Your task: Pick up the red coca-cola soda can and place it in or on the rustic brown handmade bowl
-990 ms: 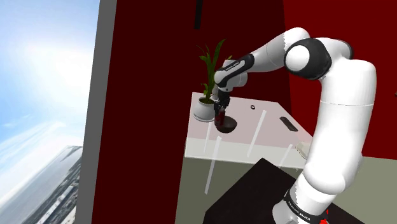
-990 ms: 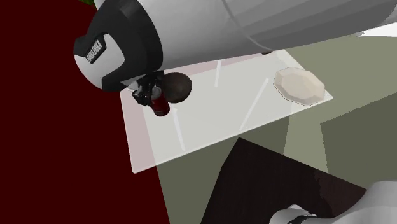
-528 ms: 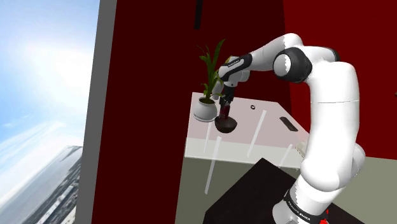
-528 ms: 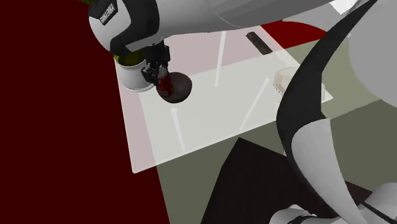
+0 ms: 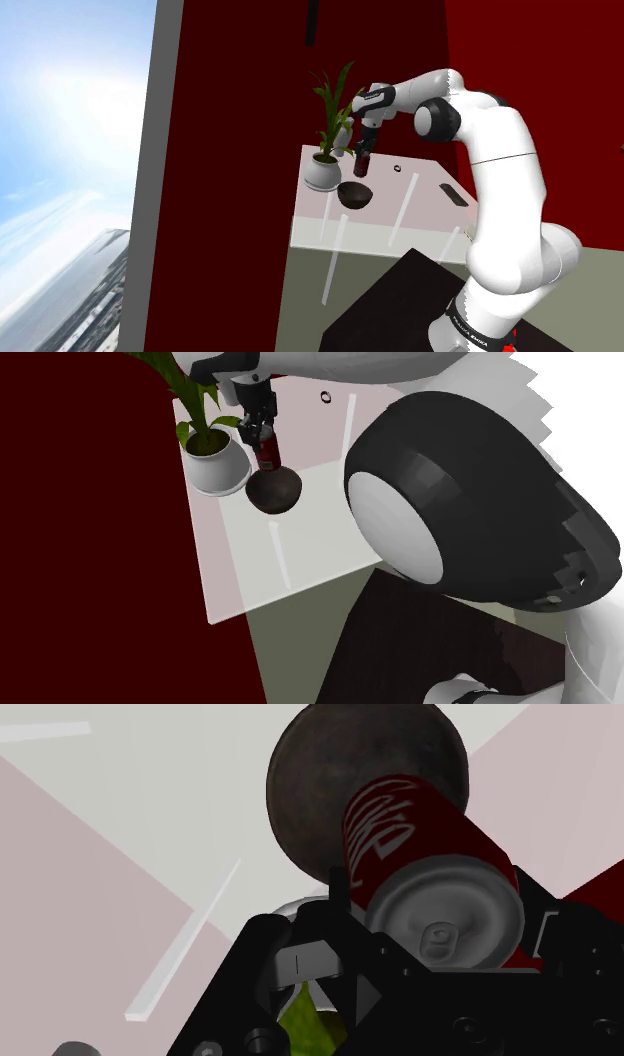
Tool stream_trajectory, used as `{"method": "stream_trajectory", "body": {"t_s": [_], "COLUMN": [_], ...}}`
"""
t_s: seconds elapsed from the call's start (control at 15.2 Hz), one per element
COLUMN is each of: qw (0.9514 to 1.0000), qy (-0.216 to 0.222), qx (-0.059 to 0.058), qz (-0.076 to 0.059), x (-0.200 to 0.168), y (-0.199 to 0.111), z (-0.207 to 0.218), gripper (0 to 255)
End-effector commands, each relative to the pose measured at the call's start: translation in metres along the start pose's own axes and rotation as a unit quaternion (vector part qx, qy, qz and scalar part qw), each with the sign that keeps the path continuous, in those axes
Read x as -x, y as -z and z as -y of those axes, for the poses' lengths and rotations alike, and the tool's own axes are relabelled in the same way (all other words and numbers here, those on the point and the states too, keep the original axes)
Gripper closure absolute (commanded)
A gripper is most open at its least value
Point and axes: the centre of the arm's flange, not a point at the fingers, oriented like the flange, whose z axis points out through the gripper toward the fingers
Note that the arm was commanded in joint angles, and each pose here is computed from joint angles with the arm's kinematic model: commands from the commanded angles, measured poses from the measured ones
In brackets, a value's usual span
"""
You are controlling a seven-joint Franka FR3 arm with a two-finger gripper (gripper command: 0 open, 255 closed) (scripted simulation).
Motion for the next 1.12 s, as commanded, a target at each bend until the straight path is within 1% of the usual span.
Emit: {"method": "stream_trajectory", "body": {"t_s": [0.0, 1.06], "qw": [1.0000, 1.0000], "qy": [0.001, 0.001], "qx": [0.000, 0.000], "qz": [0.000, 0.000], "x": [-0.003, -0.003], "y": [-0.007, -0.091], "z": [-0.008, -0.008], "gripper": [255, 255]}}
